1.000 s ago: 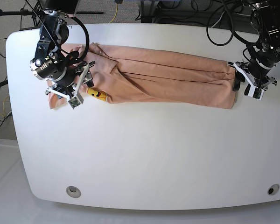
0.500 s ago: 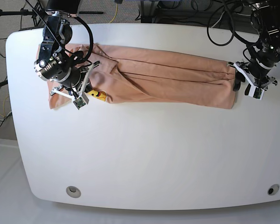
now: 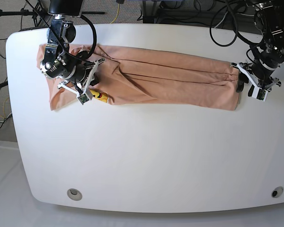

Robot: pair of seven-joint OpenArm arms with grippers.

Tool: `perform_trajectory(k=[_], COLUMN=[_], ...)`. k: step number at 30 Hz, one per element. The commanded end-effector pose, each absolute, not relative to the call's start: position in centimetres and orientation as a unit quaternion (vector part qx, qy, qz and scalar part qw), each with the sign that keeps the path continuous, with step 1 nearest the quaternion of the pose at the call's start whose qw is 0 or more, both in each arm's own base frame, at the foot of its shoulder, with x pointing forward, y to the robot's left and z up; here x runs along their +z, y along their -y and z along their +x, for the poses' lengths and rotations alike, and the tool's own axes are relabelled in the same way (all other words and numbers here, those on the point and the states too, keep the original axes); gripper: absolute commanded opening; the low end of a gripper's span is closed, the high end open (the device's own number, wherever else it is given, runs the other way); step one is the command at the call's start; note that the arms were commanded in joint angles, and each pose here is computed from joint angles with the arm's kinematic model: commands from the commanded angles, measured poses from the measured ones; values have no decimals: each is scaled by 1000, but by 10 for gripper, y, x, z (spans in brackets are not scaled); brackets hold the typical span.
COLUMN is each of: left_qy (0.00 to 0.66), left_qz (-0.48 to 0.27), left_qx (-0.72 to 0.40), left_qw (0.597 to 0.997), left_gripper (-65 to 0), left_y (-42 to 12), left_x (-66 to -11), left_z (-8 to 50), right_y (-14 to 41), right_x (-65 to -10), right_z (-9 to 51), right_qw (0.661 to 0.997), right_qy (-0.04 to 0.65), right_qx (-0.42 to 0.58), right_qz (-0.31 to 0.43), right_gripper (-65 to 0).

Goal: Fold the T-shirt properly
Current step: 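Grasp the shirt end near the smiley print with the right gripper, then pull the grasped shirt end away from the strip with the right gripper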

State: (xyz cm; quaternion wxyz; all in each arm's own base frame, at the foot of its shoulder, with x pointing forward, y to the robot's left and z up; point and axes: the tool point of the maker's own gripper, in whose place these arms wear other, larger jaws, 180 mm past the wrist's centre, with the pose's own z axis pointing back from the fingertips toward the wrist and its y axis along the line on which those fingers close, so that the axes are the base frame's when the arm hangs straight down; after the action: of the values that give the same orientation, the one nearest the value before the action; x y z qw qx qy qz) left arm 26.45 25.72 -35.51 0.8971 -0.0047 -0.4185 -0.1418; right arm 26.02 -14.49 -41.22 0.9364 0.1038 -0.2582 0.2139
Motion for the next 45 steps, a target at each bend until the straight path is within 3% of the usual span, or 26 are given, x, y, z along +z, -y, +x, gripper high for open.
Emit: perform_trajectory(k=[1,16,28,45], left_qy=[438,438,438,439], left_qz=[-1,-1,-1,-2], left_qx=[-145,-145,-145,-145], left_qw=[887,887,887,887], left_gripper=[-394,-394,-394,-394], left_y=[-259,-259,-259,-258], left_x=[-343,-343,-343,-342], left_z=[271,271,271,271], right_y=[151,159,158,188], right_x=[-404,-381,-410,-400], right_z=[271,312,328,344], right_qw=[931,920,925,924], right_qy=[278,314,307,321], right_qx=[216,218,184,179], right_qz=[101,86,128,106], right_gripper=[-650,-650,-650,-650])
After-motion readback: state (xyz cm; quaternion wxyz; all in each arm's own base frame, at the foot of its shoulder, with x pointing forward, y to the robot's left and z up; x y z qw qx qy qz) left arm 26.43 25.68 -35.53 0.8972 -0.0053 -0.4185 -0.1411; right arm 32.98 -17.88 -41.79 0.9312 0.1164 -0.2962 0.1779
